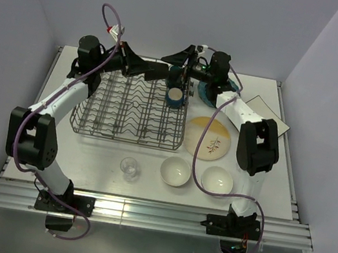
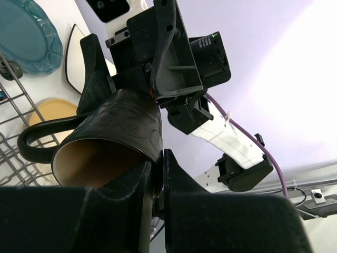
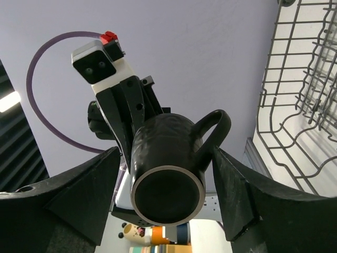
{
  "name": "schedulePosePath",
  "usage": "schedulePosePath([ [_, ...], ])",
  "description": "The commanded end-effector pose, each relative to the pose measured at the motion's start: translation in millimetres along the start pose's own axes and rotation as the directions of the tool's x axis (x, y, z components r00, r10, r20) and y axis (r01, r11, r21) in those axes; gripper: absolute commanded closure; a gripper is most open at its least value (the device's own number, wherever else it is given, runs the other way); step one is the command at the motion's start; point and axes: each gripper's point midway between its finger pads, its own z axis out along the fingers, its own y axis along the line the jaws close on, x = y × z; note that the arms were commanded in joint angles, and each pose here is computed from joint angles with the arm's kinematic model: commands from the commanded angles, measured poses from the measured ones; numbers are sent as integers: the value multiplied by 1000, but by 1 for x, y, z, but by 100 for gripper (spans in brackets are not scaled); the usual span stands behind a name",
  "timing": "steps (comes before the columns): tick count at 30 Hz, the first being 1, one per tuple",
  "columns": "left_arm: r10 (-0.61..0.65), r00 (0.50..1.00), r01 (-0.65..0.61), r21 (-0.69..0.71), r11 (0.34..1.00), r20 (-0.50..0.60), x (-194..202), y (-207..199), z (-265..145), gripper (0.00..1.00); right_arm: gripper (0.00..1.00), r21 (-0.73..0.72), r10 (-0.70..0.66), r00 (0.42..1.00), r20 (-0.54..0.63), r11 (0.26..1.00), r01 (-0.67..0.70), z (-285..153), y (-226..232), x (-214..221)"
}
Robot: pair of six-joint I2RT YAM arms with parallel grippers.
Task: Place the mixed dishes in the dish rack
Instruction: Pass the cup from the left arm to the right
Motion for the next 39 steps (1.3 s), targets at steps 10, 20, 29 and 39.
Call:
schedulePosePath([
  [10, 81, 997, -81, 32, 996, 5, -11, -4, 3, 100, 66, -85, -68, 994, -86, 995, 61, 2, 18, 25],
  [20, 89, 996, -89, 43, 995, 14, -12, -5, 4, 98, 38, -111, -82, 992, -98, 991, 71, -1, 21, 29],
  [29, 105, 993, -109, 81, 991, 57, -29, -18, 0, 100, 15, -97, -112, 981, -155, 991, 98, -6, 5, 38],
  [39, 107, 991, -119, 149, 982, 85, -44, -35, 0, 100, 14, -67, -126, 975, -183, 991, 116, -3, -6, 41],
])
